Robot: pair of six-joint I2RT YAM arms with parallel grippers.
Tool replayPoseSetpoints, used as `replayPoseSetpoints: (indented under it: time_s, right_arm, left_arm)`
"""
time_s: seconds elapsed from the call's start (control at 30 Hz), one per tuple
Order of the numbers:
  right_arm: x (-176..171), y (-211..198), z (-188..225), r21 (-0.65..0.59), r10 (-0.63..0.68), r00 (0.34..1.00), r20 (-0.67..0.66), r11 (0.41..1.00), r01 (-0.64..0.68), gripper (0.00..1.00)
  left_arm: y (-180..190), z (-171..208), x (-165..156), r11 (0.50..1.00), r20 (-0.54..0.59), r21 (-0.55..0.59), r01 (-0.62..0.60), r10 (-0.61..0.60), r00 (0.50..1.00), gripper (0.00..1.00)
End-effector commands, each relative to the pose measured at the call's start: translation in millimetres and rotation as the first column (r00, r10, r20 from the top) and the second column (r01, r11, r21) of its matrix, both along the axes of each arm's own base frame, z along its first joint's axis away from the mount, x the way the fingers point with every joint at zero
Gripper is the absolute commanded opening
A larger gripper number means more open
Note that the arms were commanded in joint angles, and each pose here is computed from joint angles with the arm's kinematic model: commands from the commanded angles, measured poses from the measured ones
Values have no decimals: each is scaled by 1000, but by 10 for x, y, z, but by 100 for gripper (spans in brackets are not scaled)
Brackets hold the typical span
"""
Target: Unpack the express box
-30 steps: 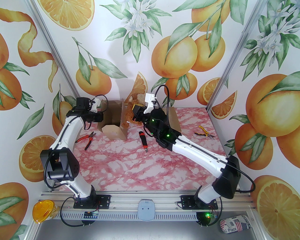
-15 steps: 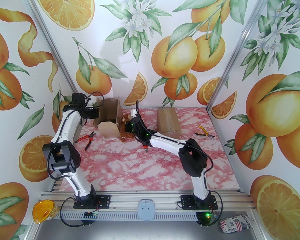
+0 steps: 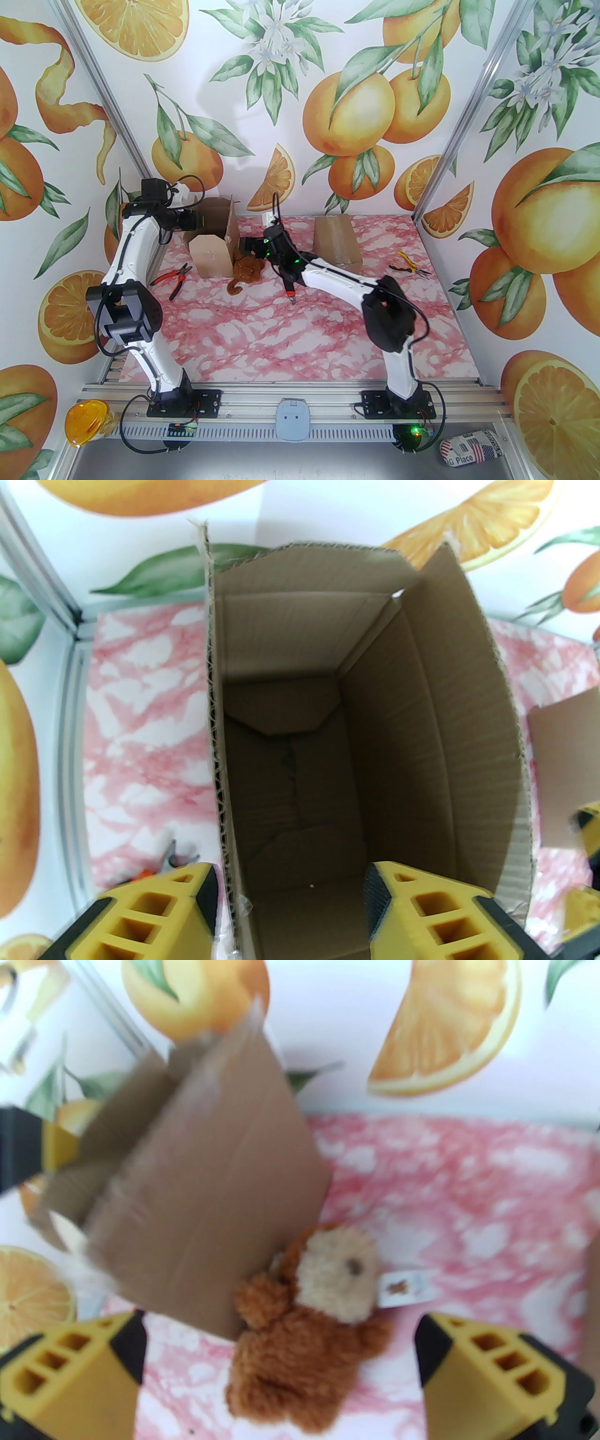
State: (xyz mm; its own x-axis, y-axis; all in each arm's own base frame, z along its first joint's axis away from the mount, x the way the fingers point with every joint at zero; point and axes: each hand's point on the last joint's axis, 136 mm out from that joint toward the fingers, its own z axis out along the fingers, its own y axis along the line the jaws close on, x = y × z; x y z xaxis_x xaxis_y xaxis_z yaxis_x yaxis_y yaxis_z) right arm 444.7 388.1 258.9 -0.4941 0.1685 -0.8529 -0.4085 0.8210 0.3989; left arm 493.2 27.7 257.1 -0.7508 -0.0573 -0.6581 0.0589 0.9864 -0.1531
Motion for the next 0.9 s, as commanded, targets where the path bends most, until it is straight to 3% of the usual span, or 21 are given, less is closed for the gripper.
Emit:
replayPoseSetpoints:
  time_s: [0.0, 0.17, 0.4, 0.63, 0.87]
  right_arm:
    - [-127, -541, 724, -32, -29, 993, 111, 999, 33, 100]
    - [-84, -1527, 791, -84, -164, 986, 32, 982, 166, 100]
    - [39, -2617, 277, -32, -326, 936, -133, 945, 324, 100]
    - [98, -2941, -153, -68, -347, 905, -246, 938, 341, 100]
    - [160, -3014, -504, -27, -281, 891, -356, 956, 291, 100]
  left_arm:
    - [-89, 855, -132, 999, 195, 6, -35, 33, 980, 70]
    - [-595, 1316, -322, 997, 280, -65, 30, -11, 960, 77]
    - [-2068, 1301, -567, 950, 269, -163, 265, -215, 939, 78]
    - [-3361, 738, -590, 885, 197, -245, 397, -355, 914, 78]
    - [-4173, 12, -556, 823, 96, -377, 426, -423, 901, 78]
